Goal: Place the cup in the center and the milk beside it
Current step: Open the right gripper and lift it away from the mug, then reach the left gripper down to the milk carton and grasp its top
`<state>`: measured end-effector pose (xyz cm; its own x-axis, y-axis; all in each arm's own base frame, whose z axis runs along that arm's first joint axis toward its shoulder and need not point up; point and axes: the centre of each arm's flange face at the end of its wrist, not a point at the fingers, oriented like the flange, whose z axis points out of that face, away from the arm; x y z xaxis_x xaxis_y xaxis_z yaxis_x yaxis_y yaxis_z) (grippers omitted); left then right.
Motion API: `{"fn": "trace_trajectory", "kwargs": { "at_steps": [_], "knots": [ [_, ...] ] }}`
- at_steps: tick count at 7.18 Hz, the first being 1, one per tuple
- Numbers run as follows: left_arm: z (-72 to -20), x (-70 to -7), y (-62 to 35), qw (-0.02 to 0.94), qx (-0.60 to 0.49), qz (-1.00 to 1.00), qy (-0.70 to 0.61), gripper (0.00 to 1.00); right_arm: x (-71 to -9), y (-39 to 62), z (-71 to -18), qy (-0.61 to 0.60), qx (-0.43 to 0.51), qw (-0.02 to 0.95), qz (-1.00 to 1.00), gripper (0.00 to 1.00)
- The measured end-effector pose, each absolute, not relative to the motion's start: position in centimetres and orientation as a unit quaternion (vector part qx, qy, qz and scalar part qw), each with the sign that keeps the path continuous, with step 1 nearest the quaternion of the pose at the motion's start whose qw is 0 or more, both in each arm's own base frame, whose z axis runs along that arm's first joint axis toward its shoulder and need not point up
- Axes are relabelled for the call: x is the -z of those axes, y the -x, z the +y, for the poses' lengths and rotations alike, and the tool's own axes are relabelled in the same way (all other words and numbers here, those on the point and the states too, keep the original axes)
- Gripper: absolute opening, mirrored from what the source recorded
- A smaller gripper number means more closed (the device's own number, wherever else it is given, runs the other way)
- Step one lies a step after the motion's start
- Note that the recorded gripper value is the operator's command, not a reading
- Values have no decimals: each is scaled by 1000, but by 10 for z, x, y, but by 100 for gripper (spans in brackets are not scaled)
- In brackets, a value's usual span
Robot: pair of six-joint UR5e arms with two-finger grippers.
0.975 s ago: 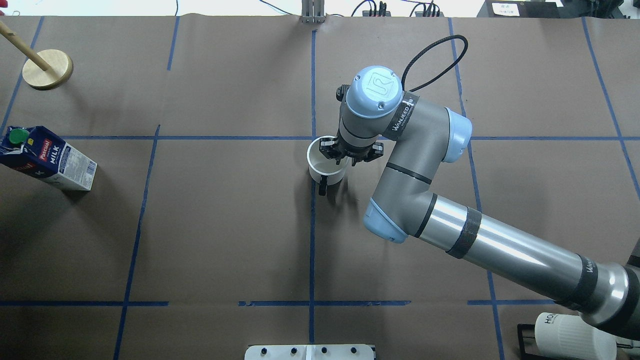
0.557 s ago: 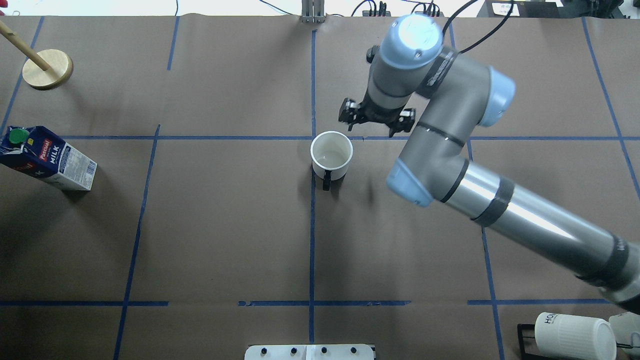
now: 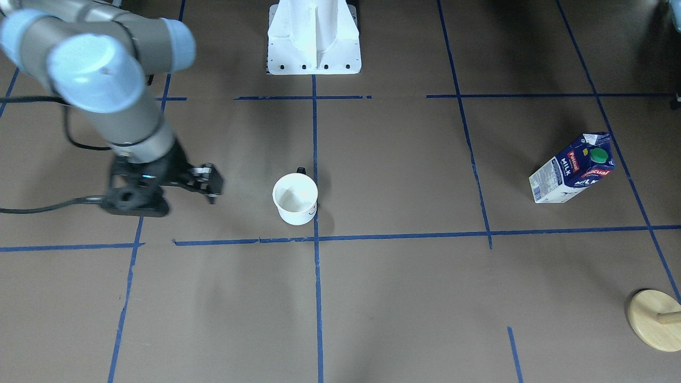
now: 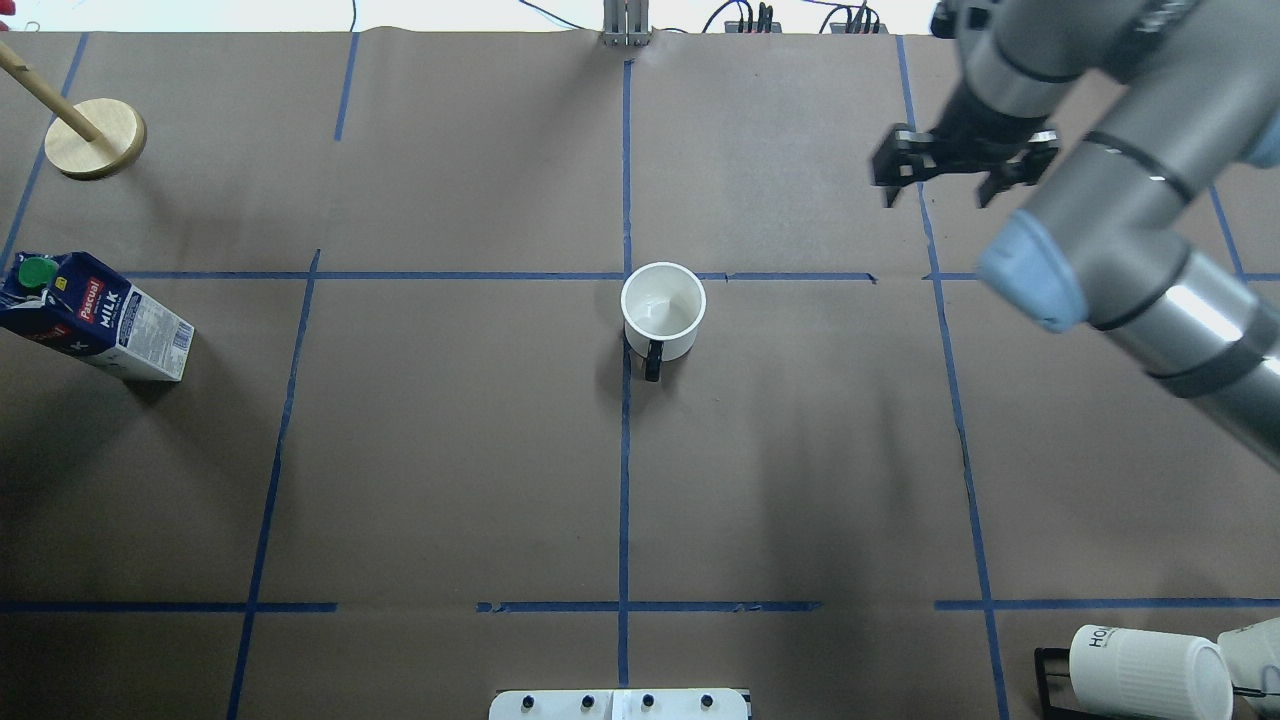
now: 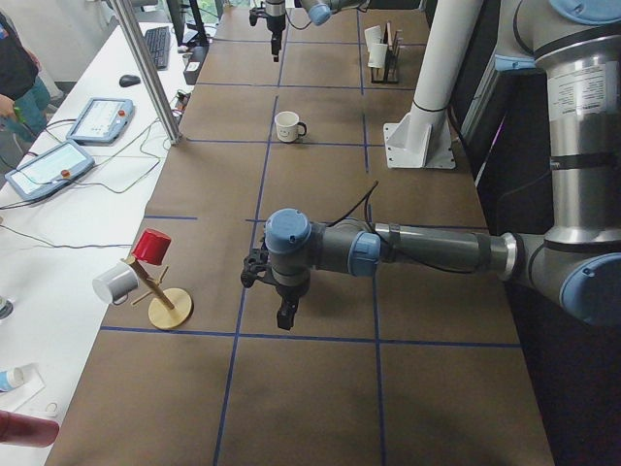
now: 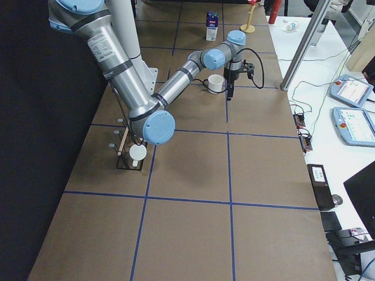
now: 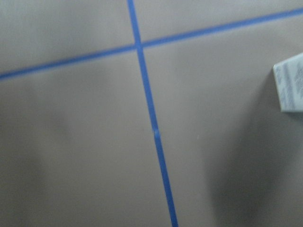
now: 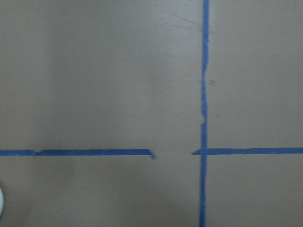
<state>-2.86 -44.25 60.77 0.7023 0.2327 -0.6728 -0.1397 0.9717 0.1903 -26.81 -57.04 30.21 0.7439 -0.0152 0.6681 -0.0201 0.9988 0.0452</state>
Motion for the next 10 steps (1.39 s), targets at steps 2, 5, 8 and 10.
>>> {"fn": "trace_trajectory", "kwargs": {
  "at_steps": [2, 5, 8, 10],
  "knots": [
    [-472, -588, 26, 918, -109, 373, -83, 100, -394, 165, -558, -32, 70, 937, -342, 100],
    [-487, -572, 25, 915, -116, 374, -101, 100, -524, 26, -499, -24, 136, 927, -348, 100],
    [-491, -542, 24, 910, -119, 377, -124, 100, -608, -44, -409, -27, 116, 922, -369, 100],
    [-495, -495, 3, 905, -92, 394, -130, 100, -622, -54, -384, -28, 88, 924, -370, 100]
  ]
}}
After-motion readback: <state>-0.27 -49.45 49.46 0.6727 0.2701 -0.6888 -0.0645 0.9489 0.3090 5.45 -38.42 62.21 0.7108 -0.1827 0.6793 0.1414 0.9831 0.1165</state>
